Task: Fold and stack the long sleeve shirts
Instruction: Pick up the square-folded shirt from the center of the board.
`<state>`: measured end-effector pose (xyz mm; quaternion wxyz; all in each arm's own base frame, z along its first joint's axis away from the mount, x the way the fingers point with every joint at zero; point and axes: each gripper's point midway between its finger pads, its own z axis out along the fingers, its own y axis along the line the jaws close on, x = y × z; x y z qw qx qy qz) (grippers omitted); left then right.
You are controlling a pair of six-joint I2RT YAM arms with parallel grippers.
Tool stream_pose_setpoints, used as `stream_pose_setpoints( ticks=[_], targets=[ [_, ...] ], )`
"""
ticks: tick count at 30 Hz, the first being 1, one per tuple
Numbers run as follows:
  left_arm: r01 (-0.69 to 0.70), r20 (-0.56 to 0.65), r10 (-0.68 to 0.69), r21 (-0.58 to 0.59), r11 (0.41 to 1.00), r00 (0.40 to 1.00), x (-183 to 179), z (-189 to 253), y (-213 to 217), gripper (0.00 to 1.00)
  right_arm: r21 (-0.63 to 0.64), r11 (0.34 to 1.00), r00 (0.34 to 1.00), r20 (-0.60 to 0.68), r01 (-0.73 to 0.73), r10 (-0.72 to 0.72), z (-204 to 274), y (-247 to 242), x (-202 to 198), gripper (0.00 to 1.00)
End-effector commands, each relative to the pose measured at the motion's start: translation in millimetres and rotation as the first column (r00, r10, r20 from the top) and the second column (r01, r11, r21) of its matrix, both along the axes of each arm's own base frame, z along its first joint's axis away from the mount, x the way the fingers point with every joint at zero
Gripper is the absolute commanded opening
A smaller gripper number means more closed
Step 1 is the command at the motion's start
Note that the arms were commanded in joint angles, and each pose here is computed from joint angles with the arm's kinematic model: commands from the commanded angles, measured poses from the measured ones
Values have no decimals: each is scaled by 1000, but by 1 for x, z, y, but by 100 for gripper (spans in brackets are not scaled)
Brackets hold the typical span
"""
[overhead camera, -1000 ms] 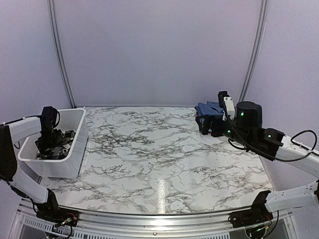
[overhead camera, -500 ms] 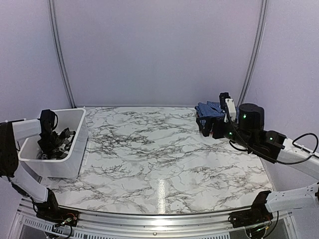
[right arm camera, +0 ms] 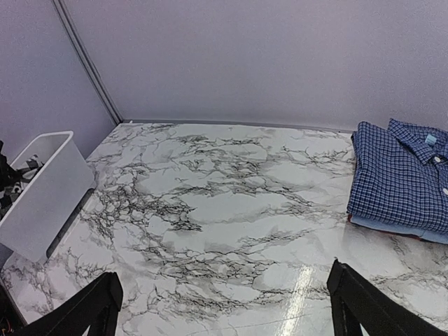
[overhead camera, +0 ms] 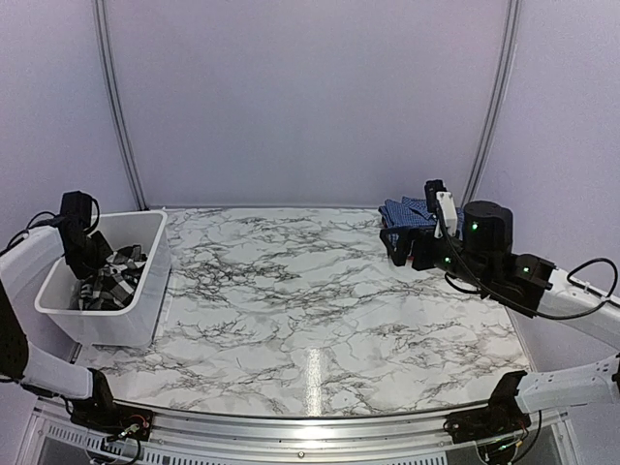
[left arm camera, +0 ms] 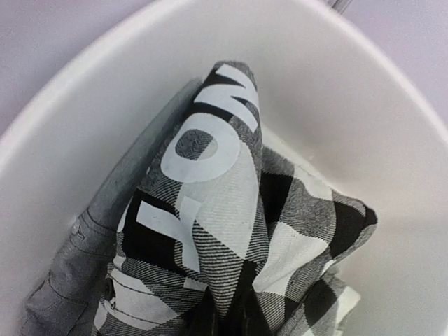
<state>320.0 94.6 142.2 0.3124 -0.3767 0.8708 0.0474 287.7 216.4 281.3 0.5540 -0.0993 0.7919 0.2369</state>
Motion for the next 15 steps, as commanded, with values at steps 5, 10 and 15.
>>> stream_pose_setpoints(
  ticks=[5, 10, 15],
  targets=[
    [147, 369, -162, 68, 987, 915, 20, 162, -33, 0, 15, 1000, 999, 31, -18, 17, 17, 7, 5, 98],
    [260, 543, -287, 129, 957, 789, 21, 246, -71, 0, 18, 1000, 999, 29, -25, 24, 18, 10, 6, 99],
    [401, 675, -435, 220, 889, 595, 15, 330, -126, 0, 27, 999, 999, 34, -36, 35, 22, 13, 6, 99]
  ],
)
